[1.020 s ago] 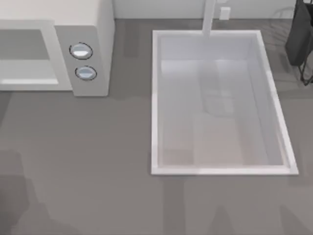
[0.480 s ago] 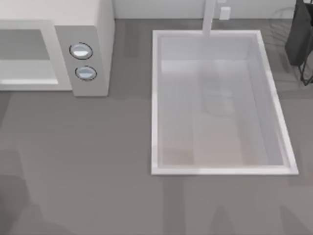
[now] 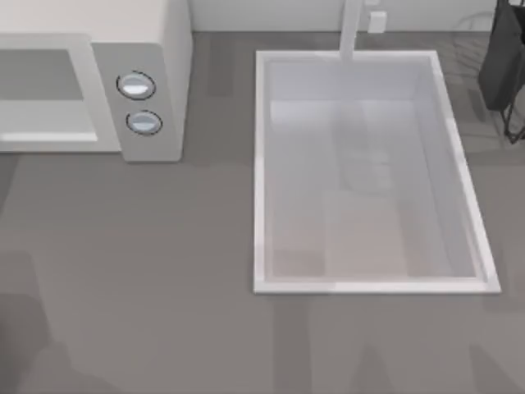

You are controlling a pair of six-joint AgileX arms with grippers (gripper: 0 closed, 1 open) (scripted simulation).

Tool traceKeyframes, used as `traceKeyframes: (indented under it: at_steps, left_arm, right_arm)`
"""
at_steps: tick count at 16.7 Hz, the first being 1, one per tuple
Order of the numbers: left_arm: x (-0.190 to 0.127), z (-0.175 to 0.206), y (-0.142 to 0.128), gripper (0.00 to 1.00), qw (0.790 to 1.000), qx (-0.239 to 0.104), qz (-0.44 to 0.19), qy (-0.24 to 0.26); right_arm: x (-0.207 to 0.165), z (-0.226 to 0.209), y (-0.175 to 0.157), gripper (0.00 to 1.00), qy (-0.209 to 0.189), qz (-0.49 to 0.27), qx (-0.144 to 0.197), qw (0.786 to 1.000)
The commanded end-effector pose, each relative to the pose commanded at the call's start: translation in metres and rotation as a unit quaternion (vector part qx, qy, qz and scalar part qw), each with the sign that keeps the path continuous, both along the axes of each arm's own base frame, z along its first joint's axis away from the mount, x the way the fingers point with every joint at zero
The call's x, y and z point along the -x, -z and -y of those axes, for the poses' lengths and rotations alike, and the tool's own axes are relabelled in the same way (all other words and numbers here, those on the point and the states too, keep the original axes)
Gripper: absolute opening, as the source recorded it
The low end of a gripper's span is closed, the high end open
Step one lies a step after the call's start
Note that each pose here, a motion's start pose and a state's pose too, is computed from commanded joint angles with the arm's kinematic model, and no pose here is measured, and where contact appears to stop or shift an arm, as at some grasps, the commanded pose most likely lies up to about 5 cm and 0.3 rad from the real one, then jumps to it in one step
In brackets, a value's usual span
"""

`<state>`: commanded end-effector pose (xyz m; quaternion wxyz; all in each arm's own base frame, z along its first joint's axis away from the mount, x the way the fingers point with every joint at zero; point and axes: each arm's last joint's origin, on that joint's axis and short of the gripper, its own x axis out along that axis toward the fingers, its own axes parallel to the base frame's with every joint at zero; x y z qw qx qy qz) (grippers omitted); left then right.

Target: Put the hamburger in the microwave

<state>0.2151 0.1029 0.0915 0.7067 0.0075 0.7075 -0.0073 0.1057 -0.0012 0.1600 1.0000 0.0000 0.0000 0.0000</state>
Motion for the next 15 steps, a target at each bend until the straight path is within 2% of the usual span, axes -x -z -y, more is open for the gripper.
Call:
traceKeyframes:
  at_steps: [5, 13, 14, 15]
  left_arm:
    - [0.000, 0.000, 0.000, 0.02, 1.000, 0.000, 0.000, 0.000]
    - [0.000, 0.000, 0.000, 0.00, 1.000, 0.000, 0.000, 0.000]
    - [-0.001, 0.000, -0.022, 0.00, 1.000, 0.000, 0.016, 0.000]
    - [-0.001, -0.001, -0.023, 0.00, 1.000, 0.000, 0.016, 0.000]
  right_arm:
    - [0.000, 0.000, 0.000, 1.00, 0.000, 0.000, 0.000, 1.000]
    - [0.000, 0.000, 0.000, 1.00, 0.000, 0.000, 0.000, 1.000]
    - [0.000, 0.000, 0.000, 1.00, 0.000, 0.000, 0.000, 1.000]
    - [0.000, 0.000, 0.000, 1.00, 0.000, 0.000, 0.000, 1.000]
